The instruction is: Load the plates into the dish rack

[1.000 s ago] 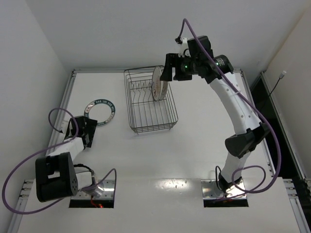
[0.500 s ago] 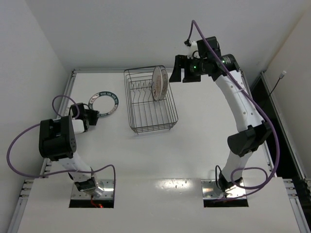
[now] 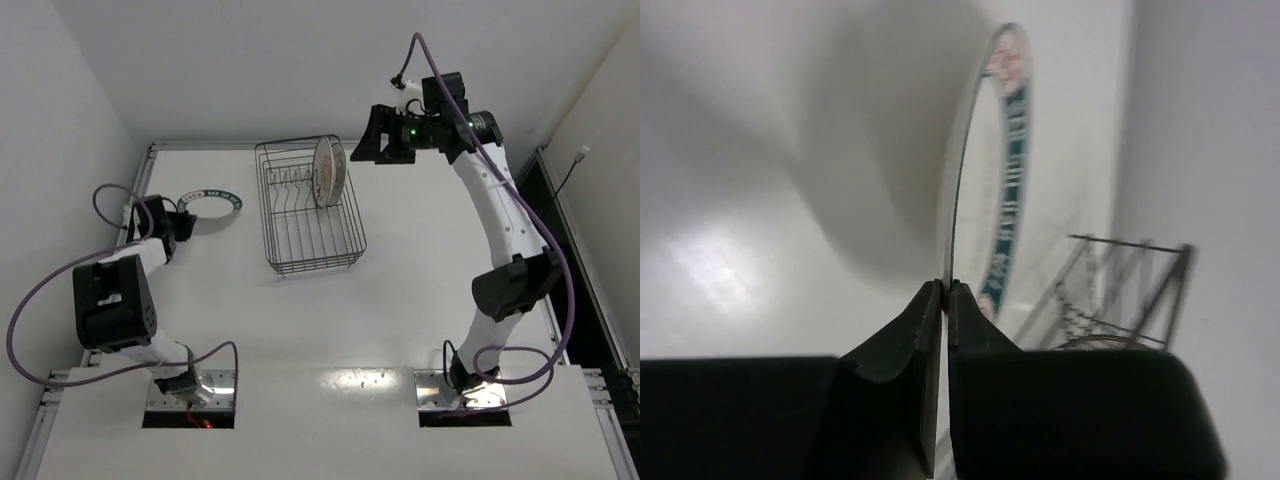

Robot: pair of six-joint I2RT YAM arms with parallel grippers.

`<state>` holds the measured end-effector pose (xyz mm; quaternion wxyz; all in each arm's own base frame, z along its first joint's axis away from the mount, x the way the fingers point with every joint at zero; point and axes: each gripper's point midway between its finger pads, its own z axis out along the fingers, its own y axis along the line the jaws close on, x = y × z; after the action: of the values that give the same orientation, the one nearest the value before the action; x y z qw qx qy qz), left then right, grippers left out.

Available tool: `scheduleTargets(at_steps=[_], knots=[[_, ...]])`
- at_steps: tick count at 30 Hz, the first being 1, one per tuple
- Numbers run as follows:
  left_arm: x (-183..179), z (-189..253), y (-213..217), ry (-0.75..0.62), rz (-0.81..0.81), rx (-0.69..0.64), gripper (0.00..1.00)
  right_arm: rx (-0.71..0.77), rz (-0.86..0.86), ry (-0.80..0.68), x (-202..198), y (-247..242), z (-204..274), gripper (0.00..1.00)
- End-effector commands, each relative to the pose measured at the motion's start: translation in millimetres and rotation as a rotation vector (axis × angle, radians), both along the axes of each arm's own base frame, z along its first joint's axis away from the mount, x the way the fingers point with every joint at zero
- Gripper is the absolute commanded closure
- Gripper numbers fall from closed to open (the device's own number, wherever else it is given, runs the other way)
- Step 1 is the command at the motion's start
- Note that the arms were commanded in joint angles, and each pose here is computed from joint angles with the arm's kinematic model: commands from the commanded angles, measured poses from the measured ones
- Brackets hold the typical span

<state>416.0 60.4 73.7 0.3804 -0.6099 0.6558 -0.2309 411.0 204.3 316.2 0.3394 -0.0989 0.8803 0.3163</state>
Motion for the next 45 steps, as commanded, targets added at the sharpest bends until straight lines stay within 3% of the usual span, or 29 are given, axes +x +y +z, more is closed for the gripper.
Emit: scheduleTargets(at_steps=[1, 5, 9, 17, 28, 30, 36, 37, 38, 39, 42, 44, 45], knots=[[37.8, 108.7, 8.3, -0.253, -0.005, 0.057, 1.0, 0.178, 0.094, -0.042, 4.3, 22.0, 22.3, 0.3], [35.6, 163.8, -26.5, -0.376, -0.125, 0.092, 1.0, 0.346, 0.229, -0.067, -0.8, 38.0, 42.8, 0.3], [9.4, 195.7, -70.9, -0.48, -0.285, 0.112, 1.0, 0.408, 0.287, -0.042, -1.0, 46.8, 42.5, 0.3], [-35.7, 203.9, -184.0, -0.546, -0.666, 0.042, 1.0, 0.482, 0.35, 0.062, -2.4, 60.7, 15.1, 0.3], [-46.1, 220.5, -240.8, -0.616, -0.79, -0.024, 1.0, 0.461, 0.314, 0.183, -7.5, 62.4, -30.6, 0.3], [-45.0, 219.4, -239.6, -0.596, -0.781, -0.024, 1.0, 0.461, 0.315, 0.179, -12.0, 61.3, -27.5, 0.3], [-41.7, 173.4, -224.7, -0.364, -0.768, 0.057, 1.0, 0.441, 0.273, 0.244, -18.3, 57.6, -36.2, 0.3], [-39.8, 168.3, -222.2, -0.342, -0.779, 0.065, 0.95, 0.407, 0.276, 0.233, -17.3, 55.4, -43.2, 0.3], [-40.0, 148.7, -227.3, -0.277, -0.825, 0.051, 0.75, 0.369, 0.246, 0.243, -16.3, 51.4, -52.5, 0.31], [-35.7, 149.1, -232.0, -0.263, -0.852, 0.041, 0.65, 0.355, 0.245, 0.239, -19.4, 49.4, -51.8, 0.31], [-35.3, 116.8, -244.7, -0.106, -0.93, 0.025, 0.57, 0.325, 0.231, 0.241, -24.0, 45.0, -55.4, 0.31], [-19.1, 107.3, -253.6, -0.028, -0.969, 0.088, 0.56, 0.232, 0.211, 0.243, -24.7, 39.3, -61.7, 0.31], [-21.7, 92.7, -247.3, 0.075, -0.95, 0.127, 0.54, 0.2, 0.218, 0.219, -24.2, 42.1, -55.3, 0.31]])
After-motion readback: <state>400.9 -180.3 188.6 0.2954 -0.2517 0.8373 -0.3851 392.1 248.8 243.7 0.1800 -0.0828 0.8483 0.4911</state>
